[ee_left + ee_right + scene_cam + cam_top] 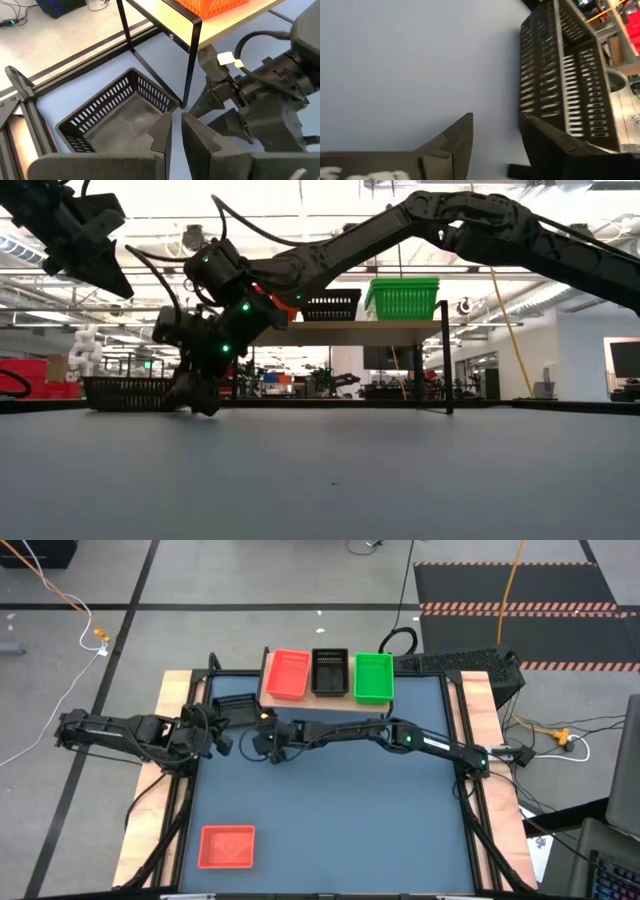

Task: Stack baskets on shelf by color
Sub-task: Stack the black bin on top of the black bin on the shelf

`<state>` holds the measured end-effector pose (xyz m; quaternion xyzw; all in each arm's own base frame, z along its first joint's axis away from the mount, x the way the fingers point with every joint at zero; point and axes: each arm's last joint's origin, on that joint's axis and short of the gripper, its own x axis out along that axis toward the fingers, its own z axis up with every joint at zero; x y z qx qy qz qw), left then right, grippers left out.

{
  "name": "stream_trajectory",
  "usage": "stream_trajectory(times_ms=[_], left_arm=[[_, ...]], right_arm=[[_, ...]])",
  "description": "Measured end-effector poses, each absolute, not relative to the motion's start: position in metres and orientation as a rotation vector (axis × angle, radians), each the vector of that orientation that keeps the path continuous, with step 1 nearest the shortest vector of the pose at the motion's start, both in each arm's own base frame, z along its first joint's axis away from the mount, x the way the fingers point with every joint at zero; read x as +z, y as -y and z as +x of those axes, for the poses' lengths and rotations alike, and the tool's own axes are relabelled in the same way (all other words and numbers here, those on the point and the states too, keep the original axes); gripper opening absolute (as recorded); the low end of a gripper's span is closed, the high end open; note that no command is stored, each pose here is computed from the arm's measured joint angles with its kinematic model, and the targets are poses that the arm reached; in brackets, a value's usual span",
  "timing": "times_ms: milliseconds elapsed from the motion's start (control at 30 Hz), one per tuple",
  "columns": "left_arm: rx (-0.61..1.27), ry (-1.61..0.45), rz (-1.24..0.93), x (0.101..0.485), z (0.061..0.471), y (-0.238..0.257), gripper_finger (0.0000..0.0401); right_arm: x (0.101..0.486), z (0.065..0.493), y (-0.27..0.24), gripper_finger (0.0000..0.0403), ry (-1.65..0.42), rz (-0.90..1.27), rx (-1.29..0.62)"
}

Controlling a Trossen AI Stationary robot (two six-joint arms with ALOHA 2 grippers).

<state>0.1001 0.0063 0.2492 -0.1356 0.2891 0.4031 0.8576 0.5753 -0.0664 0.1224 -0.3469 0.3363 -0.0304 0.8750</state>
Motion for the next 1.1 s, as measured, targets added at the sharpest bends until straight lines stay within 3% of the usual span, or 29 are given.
stream_trajectory(times_ms=[233, 467, 600, 833, 1100], left_arm=[[0.9, -0.594, -0.242, 0.249, 0.103, -0.008, 0.0047], [0.795, -0.759, -0.238, 0.24, 0.123, -0.013, 0.005], [0.822, -0.862, -0.235, 0.231, 0.134, -0.023, 0.0089], [0.901, -1.001, -0.183, 0.215, 0.149, -0.045, 0.0173], [0.782, -1.172, -0.192, 0.195, 0.162, -0.07, 0.0169]], right_arm=[[0.138, 0.563, 0.02, 0.0129, -0.828, -0.68, 0.04], [0.227, 0.519, -0.032, 0.0129, -0.891, -0.475, 0.262], [0.263, 0.48, -0.038, 0.0129, -0.889, -0.387, 0.349], [0.303, 0.386, -0.031, 0.013, -0.765, -0.301, 0.278], [0.316, 0.287, -0.02, 0.013, -0.53, -0.262, 0.105]])
